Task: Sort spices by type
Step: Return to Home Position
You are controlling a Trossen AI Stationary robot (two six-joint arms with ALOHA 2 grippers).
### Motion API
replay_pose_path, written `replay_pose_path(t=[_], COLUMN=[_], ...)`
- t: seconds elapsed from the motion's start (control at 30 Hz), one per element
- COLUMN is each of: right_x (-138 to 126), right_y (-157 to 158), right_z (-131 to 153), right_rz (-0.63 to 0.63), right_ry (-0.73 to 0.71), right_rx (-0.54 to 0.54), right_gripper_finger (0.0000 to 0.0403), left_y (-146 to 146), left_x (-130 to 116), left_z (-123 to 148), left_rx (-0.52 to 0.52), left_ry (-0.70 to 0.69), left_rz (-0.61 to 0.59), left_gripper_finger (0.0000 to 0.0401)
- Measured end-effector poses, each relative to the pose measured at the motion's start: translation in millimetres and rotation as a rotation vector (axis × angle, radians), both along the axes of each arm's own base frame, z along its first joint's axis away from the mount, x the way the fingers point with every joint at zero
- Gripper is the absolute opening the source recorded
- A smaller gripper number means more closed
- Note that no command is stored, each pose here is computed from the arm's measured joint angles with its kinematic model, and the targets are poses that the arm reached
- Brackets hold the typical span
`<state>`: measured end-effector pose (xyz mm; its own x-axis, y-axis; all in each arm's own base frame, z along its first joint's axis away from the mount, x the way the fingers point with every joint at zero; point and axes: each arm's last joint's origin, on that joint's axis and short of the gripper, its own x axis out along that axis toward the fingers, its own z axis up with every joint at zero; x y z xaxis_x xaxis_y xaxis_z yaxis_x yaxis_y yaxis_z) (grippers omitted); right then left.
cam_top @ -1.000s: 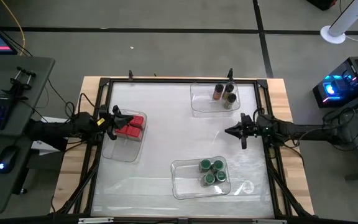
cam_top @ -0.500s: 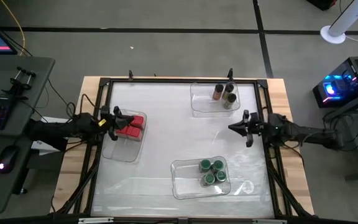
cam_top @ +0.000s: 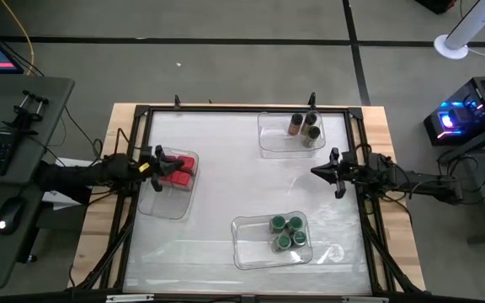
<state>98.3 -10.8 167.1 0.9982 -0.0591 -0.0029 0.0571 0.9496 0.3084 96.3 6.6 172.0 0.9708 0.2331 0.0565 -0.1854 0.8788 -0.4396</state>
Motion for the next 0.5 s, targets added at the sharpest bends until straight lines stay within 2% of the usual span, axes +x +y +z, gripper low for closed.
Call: replay_pose_path(t=[0.27,0.4,0.5], right_x=[0.0,0.0,0.0], right_y=[0.0,0.0,0.0], right_z=[-0.3,-0.3,-0.4], right_rz=[0.000,0.000,0.000], right_ry=[0.005,0.005,0.006], right_rx=[0.000,0.000,0.000], right_gripper_finger=[0.0002,0.0002,0.0002], left_y=[5.7,9.4,8.1], left_x=[-0.6,-0.9,-0.3], left_z=[-0.2,-1.1,-3.0], left_rx=[0.002,0.107,0.218], left_ry=[0.003,0.041,0.080], left_rz=[0.060,0.073,-0.018], left_gripper_finger=[0.0003,0.0003,0.0003])
